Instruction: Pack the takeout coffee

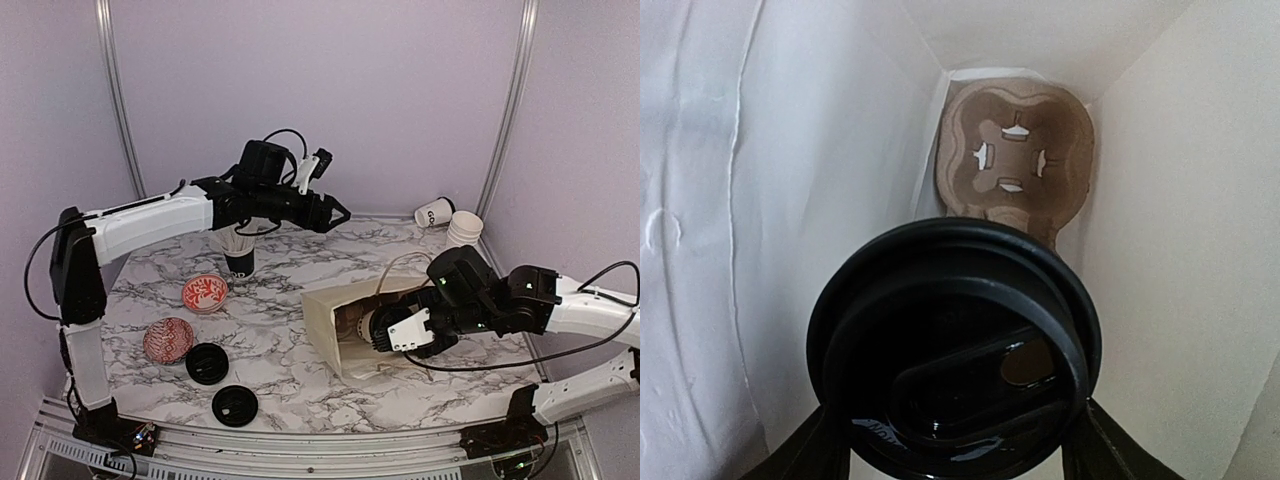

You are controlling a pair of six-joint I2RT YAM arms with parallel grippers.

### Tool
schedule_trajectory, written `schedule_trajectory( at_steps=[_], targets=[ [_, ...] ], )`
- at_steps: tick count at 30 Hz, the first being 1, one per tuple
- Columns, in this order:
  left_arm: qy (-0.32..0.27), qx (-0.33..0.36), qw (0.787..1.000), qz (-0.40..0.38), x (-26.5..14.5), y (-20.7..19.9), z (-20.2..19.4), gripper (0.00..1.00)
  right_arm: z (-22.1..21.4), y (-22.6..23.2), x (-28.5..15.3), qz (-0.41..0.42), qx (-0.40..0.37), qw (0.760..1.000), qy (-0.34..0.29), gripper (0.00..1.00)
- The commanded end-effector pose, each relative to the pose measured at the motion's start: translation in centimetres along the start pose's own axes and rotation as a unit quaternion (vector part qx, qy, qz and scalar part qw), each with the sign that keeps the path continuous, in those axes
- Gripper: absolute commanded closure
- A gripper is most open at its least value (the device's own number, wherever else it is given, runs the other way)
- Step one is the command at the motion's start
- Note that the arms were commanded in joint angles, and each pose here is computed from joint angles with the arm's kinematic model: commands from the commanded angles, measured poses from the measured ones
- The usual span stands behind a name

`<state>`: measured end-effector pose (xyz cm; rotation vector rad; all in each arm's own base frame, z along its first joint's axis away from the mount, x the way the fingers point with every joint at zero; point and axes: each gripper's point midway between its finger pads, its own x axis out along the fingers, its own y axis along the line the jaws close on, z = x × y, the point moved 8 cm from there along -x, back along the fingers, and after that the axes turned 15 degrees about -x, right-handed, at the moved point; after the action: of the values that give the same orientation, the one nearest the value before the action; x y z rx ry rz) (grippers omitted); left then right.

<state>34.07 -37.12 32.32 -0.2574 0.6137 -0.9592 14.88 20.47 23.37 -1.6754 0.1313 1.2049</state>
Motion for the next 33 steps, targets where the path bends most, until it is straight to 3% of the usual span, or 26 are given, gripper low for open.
schedule_trajectory(
  at_steps=[1, 12, 21, 33],
  targets=[
    [0.078, -0.089, 0.992, 0.031, 7.3, 5.8, -4.9, 0.21, -0.1, -1.1, -0.4, -0.063, 0.001, 0.998, 0.004, 0.59],
    [0.156, -0.140, 0.976, -0.058, 13.5, 7.3, -9.0, 0.25, -1.2, -1.6, 0.7, -0.077, 0.030, 0.994, 0.074, 0.59],
    [0.193, -0.140, 0.967, -0.090, 14.1, 6.4, -11.3, 0.30, -1.8, -2.1, 2.0, -0.078, 0.036, 0.990, 0.109, 0.60],
    [0.217, -0.145, 0.959, -0.115, 14.7, 5.8, -12.7, 0.33, -1.8, -2.3, 3.1, -0.071, 0.040, 0.991, 0.107, 0.60]
  ],
)
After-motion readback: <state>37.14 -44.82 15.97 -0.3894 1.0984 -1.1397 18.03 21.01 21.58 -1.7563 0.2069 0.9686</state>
